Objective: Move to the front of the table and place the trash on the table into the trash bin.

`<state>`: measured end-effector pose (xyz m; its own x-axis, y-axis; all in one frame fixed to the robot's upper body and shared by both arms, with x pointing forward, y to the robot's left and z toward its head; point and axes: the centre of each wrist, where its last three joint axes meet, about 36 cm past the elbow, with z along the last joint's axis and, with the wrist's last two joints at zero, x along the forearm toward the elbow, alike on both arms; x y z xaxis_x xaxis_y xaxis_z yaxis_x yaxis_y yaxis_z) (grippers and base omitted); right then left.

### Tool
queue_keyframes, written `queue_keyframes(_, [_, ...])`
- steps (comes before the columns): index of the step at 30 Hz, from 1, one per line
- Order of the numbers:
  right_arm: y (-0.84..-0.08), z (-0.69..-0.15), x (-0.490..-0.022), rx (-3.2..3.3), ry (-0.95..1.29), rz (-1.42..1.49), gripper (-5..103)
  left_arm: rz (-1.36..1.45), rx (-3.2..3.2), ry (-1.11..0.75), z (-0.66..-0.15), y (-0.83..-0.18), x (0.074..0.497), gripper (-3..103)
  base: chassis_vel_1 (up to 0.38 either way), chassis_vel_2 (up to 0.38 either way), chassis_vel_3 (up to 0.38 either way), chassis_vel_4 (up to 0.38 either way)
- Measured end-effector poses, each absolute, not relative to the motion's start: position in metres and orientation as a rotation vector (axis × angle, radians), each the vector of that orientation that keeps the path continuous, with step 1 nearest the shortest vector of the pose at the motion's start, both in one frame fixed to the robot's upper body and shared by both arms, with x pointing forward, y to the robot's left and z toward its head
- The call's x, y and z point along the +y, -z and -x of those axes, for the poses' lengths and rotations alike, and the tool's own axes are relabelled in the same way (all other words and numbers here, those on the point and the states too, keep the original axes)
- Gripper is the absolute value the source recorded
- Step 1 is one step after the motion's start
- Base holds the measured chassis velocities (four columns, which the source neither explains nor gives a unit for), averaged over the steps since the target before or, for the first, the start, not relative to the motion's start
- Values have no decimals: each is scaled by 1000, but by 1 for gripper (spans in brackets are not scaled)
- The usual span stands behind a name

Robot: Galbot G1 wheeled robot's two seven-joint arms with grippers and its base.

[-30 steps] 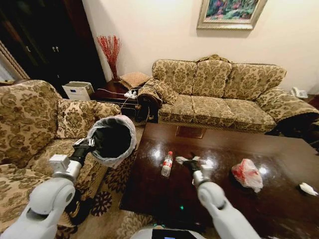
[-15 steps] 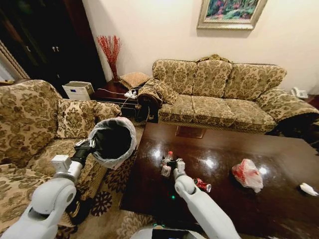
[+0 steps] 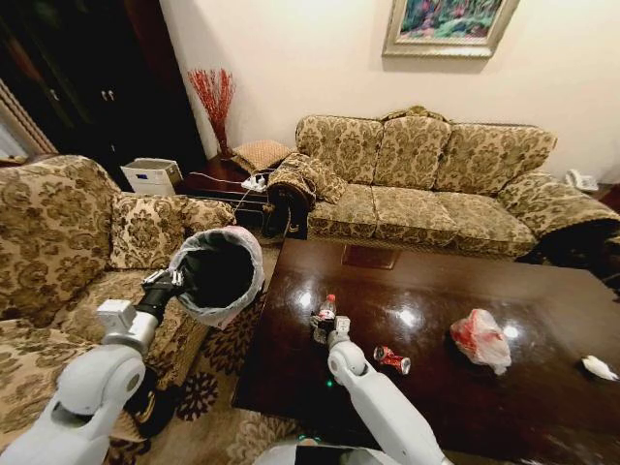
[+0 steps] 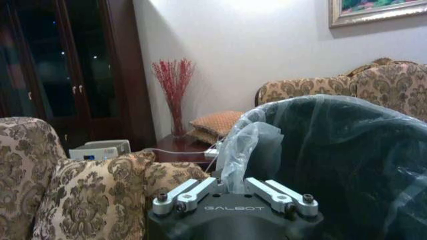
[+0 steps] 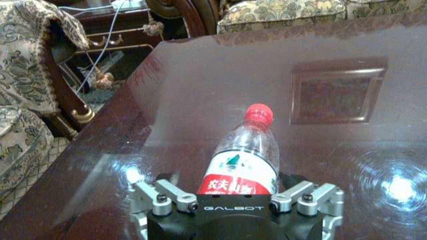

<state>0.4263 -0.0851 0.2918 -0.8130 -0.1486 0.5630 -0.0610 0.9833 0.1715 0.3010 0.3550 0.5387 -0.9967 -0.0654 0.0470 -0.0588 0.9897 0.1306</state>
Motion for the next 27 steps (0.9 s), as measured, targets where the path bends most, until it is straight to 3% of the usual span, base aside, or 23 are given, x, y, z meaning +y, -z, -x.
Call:
queue_keyframes(5, [-288,-426,-84,-2511,203,-148,84,-91,-3084,198,-301,-539,354,3,0,0,0,0])
queue_keyframes(8, [-288,-427,-85,-2511,206,-152,67,-84,-3087,200,-301,-540,353,3,0,0,0,0])
queue_keyframes(12, [-287,-427,-86,-2513,206,-149,61,-83,-3087,202,-301,-540,353,3,0,0,0,0])
queue_keyframes(15, [-288,-426,-89,-2519,207,-144,49,-72,-3082,202,-302,-539,352,3,0,0,0,0])
queue_keyframes(20, [-291,-425,-96,-2545,201,-104,39,-45,-3066,197,-307,-535,352,3,0,0,0,0])
queue_keyframes(27, [-348,-452,-140,-2740,183,-45,23,32,-3036,224,-336,-535,355,3,0,0,0,0])
